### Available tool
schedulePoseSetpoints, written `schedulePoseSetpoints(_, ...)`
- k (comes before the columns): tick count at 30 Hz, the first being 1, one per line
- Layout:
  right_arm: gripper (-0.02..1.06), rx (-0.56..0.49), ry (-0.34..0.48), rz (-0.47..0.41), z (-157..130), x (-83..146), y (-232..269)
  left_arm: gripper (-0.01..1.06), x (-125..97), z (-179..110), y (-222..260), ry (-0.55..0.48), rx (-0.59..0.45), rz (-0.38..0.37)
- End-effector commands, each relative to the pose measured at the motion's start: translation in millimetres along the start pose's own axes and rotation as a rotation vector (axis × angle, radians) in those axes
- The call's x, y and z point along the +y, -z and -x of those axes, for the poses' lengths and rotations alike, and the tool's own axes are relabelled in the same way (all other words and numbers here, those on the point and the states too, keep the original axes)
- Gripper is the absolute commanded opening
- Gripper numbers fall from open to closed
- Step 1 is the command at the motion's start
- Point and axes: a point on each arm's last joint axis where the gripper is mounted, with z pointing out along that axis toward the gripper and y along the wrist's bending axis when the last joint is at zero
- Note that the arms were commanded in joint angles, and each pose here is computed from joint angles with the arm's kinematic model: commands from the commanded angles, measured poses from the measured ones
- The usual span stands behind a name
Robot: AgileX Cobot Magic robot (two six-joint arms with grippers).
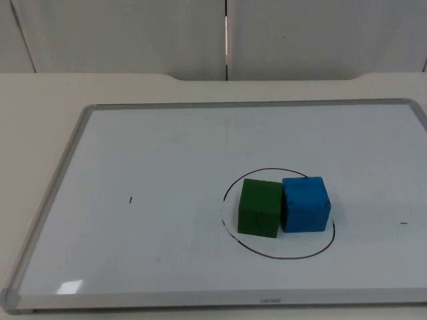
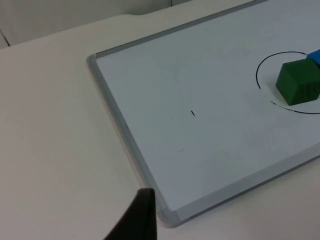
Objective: Push the two cubes into the marked area.
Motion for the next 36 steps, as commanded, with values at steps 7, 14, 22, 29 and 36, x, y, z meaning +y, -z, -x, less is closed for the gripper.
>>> schedulePoseSetpoints(7, 1.05, -0.002, 0.000, -0.002, -0.8, 0.4, -0.2, 1.00, 0.4, -0.5, -0.7, 0.003, -0.009, 0.007)
schedulePoseSetpoints(14, 1.05, -0.002, 0.000, -0.002, -0.8, 0.4, -0.2, 1.00, 0.4, -0.5, -0.7, 0.003, -0.009, 0.007)
schedulePoseSetpoints(22, 1.05, -0.004, -0.035, -0.069, -0.6, 0.9, -0.6, 1.00, 0.5, -0.5, -0.7, 0.003, -0.009, 0.009)
schedulePoseSetpoints(29, 1.05, -0.009, -0.107, -0.208, -0.1, 1.8, -1.5, 1.00, 0.5, -0.5, -0.7, 0.003, -0.009, 0.009)
schedulePoseSetpoints(36, 1.05, -0.012, -0.156, -0.303, 0.2, 2.4, -2.2, 1.00, 0.7, -0.5, -0.7, 0.002, -0.009, 0.010)
